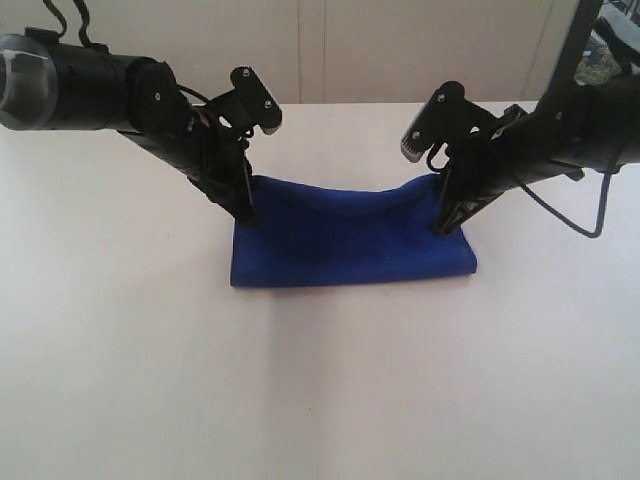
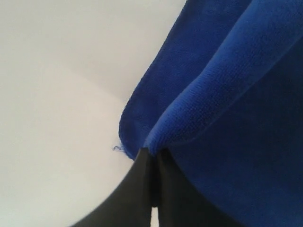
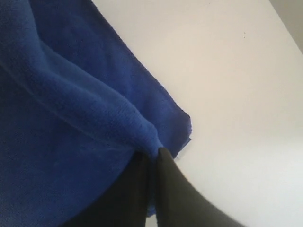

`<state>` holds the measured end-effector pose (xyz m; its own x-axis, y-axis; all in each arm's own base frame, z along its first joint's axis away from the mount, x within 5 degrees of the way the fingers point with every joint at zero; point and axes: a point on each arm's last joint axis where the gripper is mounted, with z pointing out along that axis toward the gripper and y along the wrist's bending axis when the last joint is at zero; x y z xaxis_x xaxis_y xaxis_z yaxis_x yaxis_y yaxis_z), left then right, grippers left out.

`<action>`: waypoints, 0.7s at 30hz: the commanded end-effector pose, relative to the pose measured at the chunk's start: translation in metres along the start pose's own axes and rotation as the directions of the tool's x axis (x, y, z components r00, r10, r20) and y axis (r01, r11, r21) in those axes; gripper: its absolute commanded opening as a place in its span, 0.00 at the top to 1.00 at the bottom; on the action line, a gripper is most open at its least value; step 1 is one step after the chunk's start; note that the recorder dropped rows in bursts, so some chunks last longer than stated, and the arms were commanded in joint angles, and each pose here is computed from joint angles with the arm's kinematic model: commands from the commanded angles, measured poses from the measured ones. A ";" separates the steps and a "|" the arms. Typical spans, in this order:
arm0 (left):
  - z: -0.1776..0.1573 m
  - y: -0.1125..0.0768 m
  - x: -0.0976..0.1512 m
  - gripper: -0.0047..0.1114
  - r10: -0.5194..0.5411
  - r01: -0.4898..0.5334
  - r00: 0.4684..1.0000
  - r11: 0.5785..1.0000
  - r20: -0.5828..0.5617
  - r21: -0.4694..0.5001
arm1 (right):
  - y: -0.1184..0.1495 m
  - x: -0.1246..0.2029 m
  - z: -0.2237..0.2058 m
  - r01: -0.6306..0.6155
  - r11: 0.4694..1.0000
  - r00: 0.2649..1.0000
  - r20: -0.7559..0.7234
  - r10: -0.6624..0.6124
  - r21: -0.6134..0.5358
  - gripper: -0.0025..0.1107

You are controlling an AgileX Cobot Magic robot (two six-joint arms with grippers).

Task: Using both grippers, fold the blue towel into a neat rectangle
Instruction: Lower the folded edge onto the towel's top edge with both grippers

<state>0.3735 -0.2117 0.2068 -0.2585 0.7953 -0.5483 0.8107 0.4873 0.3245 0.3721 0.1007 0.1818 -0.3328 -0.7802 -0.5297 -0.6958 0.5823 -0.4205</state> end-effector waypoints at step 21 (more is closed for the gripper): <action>0.015 0.003 0.002 0.96 0.013 -0.012 1.000 0.999 0.025 -0.041 | -0.002 0.005 0.018 -0.012 0.998 1.000 0.011 0.011 0.062 0.95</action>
<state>0.3815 -0.2146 0.1935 -0.2414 0.7922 -0.5605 0.7954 0.4924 0.3534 0.3805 0.1001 0.1656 -0.3358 -0.7790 -0.5295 -0.6704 0.5926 -0.4466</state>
